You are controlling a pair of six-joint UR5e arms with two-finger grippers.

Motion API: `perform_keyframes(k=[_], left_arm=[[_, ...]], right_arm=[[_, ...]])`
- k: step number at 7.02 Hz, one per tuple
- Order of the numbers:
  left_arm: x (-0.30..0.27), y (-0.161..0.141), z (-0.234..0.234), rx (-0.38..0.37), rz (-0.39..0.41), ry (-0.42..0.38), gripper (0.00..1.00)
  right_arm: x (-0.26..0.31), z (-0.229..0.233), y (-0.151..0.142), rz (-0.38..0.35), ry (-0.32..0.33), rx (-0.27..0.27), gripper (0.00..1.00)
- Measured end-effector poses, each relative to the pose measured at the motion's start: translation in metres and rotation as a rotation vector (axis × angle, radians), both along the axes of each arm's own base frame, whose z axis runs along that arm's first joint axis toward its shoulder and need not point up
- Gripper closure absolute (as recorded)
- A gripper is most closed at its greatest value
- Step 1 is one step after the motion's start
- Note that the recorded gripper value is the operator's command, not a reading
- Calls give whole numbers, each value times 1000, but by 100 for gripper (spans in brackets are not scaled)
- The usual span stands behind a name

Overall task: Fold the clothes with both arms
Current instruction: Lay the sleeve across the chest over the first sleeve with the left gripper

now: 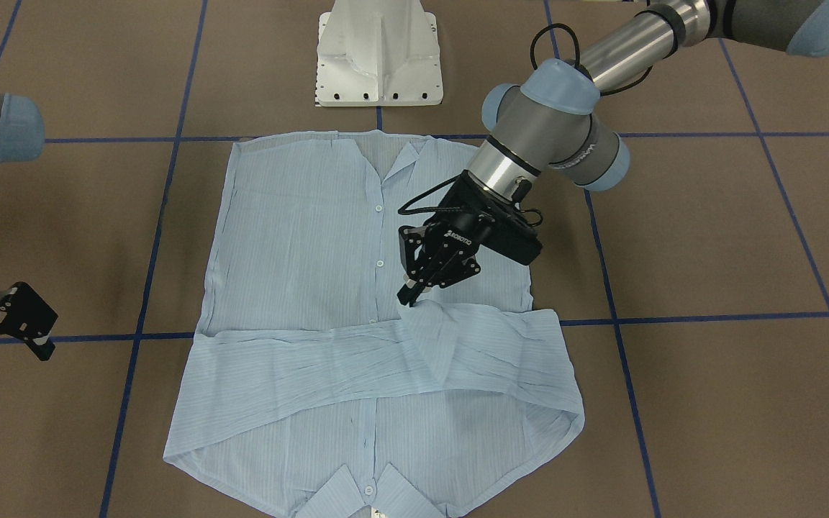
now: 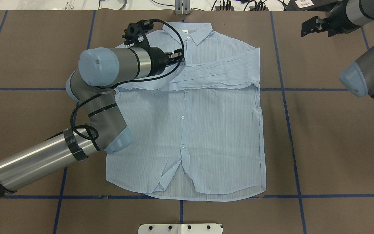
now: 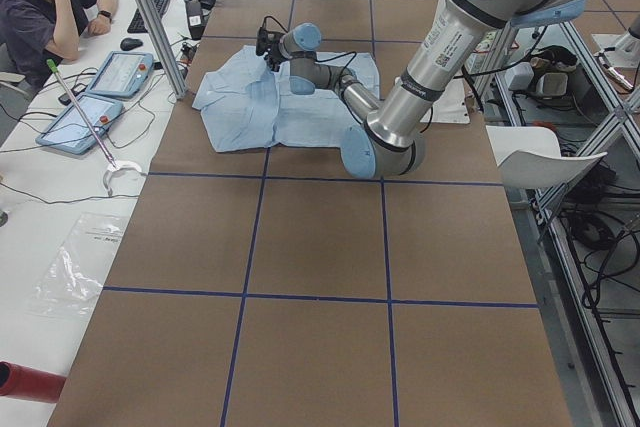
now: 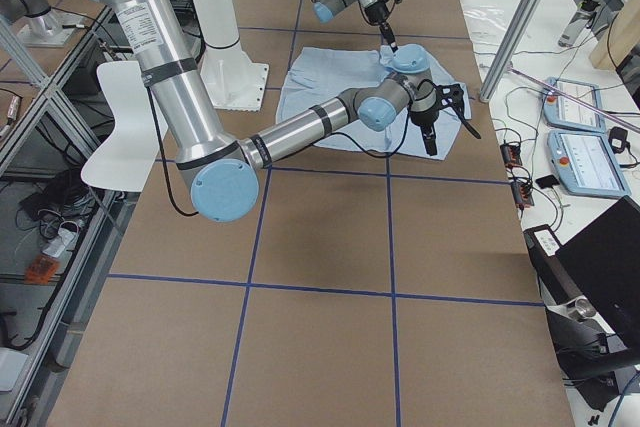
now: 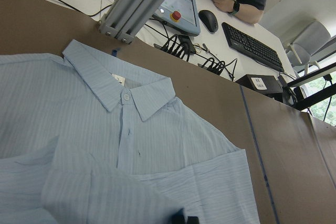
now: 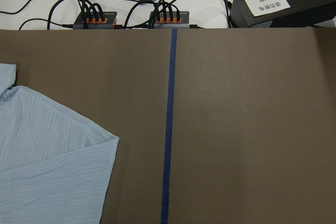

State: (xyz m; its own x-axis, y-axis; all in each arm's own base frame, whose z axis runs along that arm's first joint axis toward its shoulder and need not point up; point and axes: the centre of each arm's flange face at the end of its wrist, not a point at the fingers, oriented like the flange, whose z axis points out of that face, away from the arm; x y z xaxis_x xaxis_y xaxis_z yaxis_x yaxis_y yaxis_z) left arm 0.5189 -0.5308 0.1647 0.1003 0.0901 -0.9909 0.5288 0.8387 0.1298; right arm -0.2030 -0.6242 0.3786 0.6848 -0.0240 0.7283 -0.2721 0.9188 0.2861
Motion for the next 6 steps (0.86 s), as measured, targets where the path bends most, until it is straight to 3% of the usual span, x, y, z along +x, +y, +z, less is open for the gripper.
perform_keyframes(k=[2, 3, 4, 5, 6], left_arm=[[36, 14, -10, -8, 26, -4, 100], [51, 20, -17, -9, 42, -6, 94], [68, 29, -23, -10, 53, -9, 75], [82, 39, -27, -11, 52, -11, 1], [96, 49, -28, -11, 49, -16, 0]], right_arm=[[-4, 1, 1, 1, -3, -8, 0], [-6, 0, 2, 4, -7, -14, 0], [-7, 0, 2, 5, -11, -18, 0], [-9, 0, 3, 5, -12, -21, 0], [-11, 0, 4, 3, -13, -22, 0]])
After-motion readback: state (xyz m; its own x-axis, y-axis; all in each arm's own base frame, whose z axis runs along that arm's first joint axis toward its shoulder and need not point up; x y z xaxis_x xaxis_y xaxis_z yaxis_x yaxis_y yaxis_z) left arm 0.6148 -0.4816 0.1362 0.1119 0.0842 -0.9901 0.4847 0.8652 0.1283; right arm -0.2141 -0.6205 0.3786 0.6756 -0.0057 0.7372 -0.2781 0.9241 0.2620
